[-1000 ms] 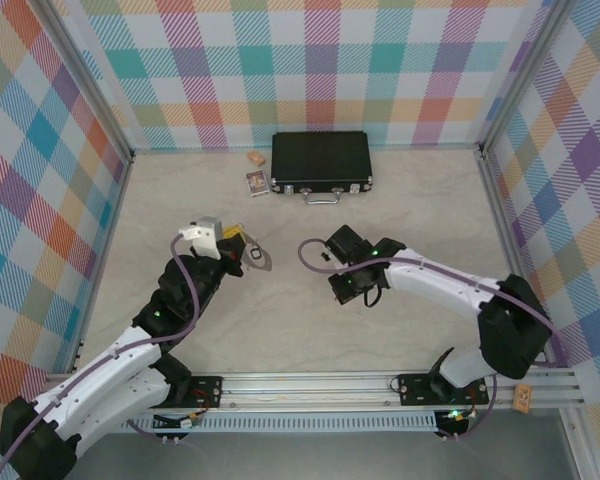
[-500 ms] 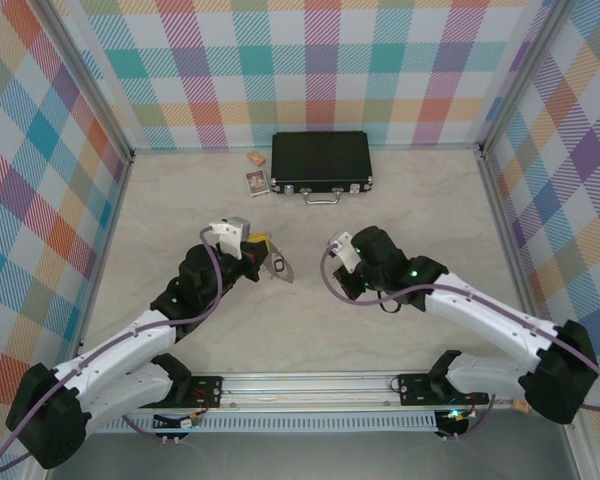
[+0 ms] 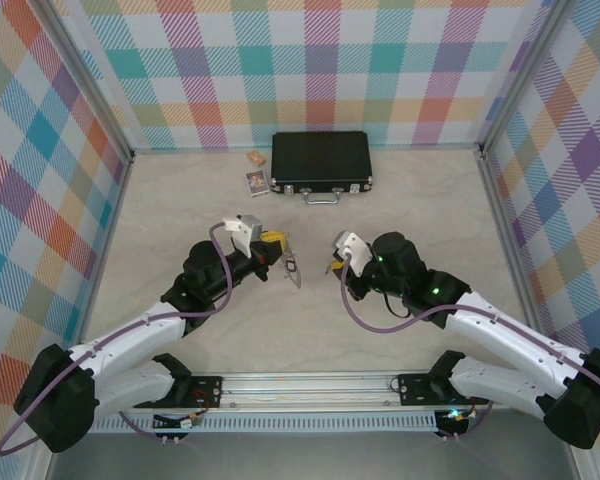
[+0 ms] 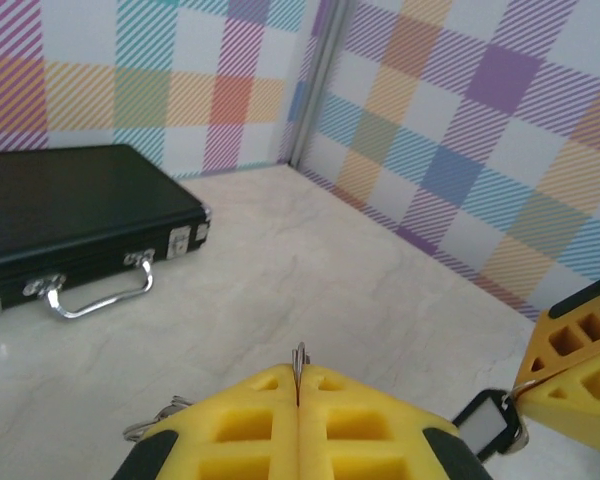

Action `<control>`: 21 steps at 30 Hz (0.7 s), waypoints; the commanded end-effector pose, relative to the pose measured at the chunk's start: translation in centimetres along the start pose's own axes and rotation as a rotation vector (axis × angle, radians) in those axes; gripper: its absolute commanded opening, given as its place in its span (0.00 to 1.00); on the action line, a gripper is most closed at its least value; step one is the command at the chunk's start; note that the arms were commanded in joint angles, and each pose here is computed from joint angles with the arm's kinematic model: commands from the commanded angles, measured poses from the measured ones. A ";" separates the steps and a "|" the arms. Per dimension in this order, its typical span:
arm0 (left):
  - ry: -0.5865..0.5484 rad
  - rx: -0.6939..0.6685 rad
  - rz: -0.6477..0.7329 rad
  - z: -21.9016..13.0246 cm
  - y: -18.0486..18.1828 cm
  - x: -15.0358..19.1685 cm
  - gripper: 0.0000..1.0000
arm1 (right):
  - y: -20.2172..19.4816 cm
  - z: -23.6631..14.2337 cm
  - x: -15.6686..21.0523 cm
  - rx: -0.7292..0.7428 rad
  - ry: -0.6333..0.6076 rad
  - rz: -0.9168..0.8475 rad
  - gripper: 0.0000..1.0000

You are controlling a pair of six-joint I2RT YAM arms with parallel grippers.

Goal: Put the keys on the keyring

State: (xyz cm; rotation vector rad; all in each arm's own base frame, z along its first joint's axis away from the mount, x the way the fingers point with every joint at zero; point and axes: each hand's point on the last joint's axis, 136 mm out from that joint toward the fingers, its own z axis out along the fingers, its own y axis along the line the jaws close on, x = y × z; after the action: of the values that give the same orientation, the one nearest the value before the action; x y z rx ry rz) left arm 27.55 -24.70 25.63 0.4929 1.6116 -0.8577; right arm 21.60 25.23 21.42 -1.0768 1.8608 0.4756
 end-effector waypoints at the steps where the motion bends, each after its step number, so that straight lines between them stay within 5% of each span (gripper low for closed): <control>1: -0.108 0.107 0.074 0.1 -2.4 -2.6 0.00 | 0.2 -0.7 -1.9 -0.016 -0.069 -0.033 0.00; 7: -0.162 0.226 0.130 0.6 -4.1 -2.3 0.00 | 0.2 -1.6 -3.0 -0.018 -0.079 -0.094 0.00; 21: -0.272 0.202 0.383 -0.2 -6.0 -0.9 0.00 | 0.5 -2.9 -4.8 0.003 -0.178 -0.423 0.00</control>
State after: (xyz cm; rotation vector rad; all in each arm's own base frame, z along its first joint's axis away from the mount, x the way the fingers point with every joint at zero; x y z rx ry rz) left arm 24.13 -28.85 25.03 0.7725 1.2959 -0.8258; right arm 20.95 25.29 24.54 -1.3024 1.5750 0.3319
